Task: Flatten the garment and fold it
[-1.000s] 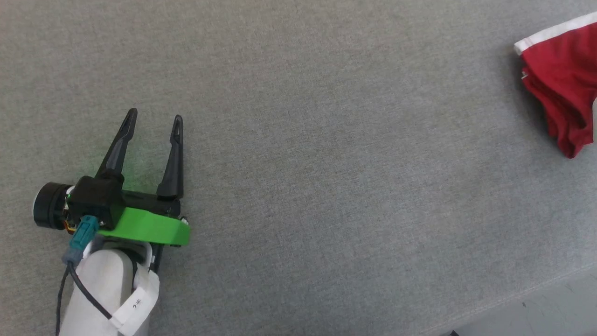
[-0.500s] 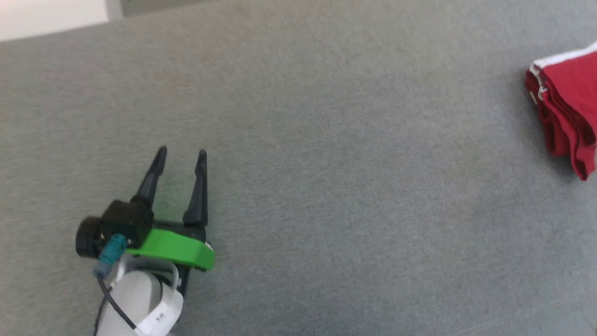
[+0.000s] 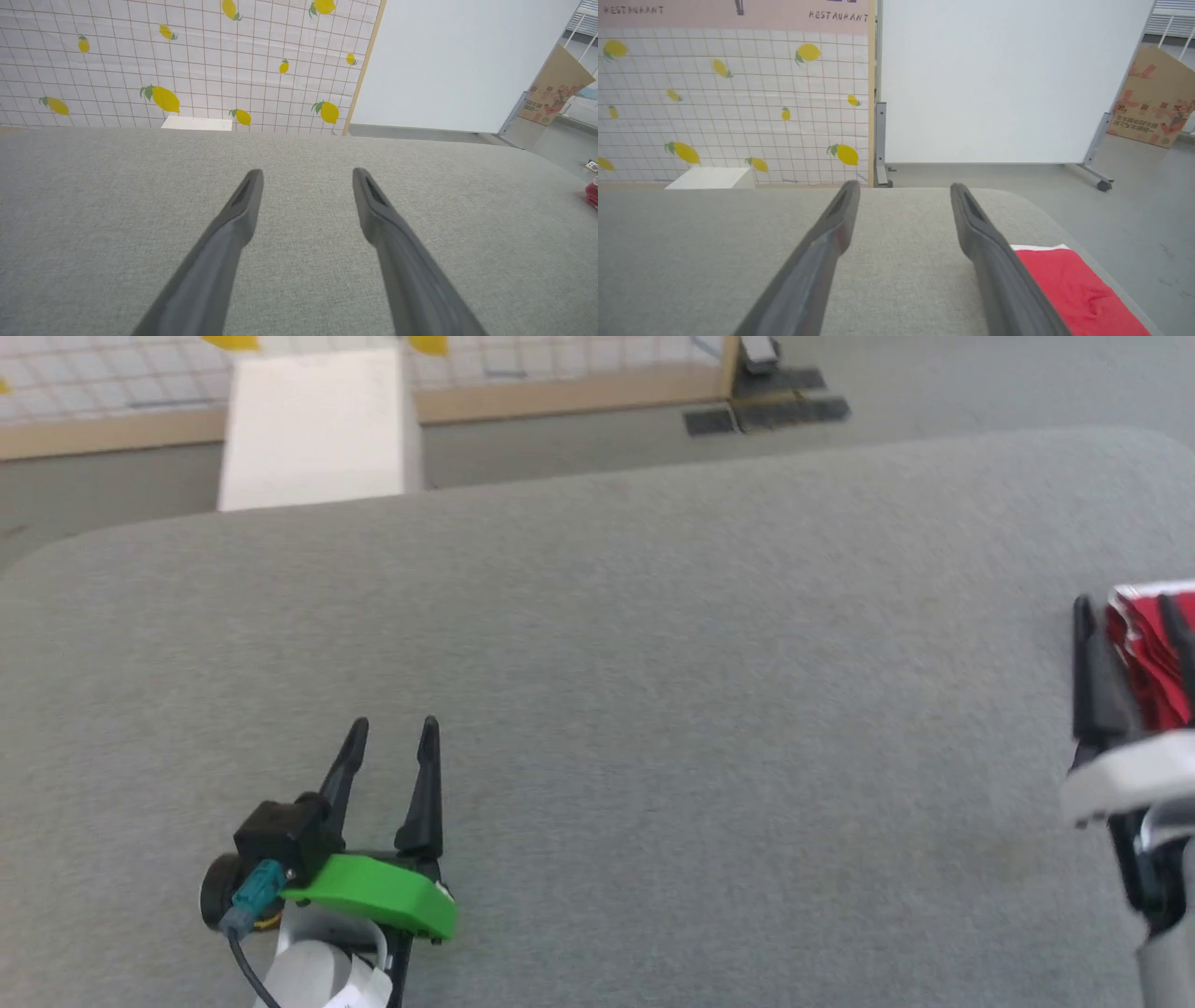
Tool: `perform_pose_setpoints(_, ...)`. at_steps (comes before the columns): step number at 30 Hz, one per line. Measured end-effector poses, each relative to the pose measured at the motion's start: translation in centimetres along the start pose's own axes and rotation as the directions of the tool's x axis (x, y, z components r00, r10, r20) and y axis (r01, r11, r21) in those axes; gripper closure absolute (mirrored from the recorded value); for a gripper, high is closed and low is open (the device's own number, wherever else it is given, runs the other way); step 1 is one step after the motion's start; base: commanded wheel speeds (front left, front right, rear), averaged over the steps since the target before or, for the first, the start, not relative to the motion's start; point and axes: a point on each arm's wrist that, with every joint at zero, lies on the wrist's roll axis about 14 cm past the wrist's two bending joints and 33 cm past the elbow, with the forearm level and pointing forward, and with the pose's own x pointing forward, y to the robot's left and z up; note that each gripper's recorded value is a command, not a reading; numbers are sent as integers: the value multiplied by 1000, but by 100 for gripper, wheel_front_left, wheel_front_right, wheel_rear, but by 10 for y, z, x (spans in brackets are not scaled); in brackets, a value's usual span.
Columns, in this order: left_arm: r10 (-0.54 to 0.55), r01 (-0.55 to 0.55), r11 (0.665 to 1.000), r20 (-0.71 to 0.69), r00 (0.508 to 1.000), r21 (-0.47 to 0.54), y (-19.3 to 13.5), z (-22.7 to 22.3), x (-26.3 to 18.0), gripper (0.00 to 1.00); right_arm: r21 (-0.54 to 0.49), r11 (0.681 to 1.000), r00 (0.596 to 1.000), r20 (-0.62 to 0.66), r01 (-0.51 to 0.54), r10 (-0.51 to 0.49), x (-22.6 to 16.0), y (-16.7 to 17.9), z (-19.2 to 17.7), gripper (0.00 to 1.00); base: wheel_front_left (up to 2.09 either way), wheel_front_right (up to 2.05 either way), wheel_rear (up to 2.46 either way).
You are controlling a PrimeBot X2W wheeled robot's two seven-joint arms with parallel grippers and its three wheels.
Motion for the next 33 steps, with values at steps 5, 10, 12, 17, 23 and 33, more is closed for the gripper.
perform_pose_setpoints(5, 56, -57, 998, 38, 998, 9, 14, 17, -23, 0, 55, 994, 992, 87, -94, 89, -19, 42, 21, 0, 0, 0, 0)
perform_pose_setpoints(10, 90, -92, 996, 77, 993, 18, 22, 32, -39, 0, 88, 985, 986, 89, -148, 140, -37, 70, 19, 0, 0, 0, 0)
perform_pose_setpoints(12, 101, -103, 994, 96, 990, 21, 24, 39, -44, 0, 93, 982, 984, 80, -167, 160, -45, 80, 17, 0, 0, 0, 0)
perform_pose_setpoints(17, 132, -133, 991, 136, 982, 2, 29, 52, -58, 0, 111, 974, 981, 42, -195, 191, -65, 98, 3, 0, 0, 0, 0)
perform_pose_setpoints(23, 150, -150, 989, 134, 979, -14, 30, 50, -66, 0, 126, 969, 978, 24, -211, 209, -73, 106, -3, 0, 0, 0, 0)
perform_pose_setpoints(33, 164, -163, 986, 124, 979, -19, 31, 47, -69, 0, 150, 963, 975, 18, -224, 224, -74, 113, -7, 0, 0, 0, 0)
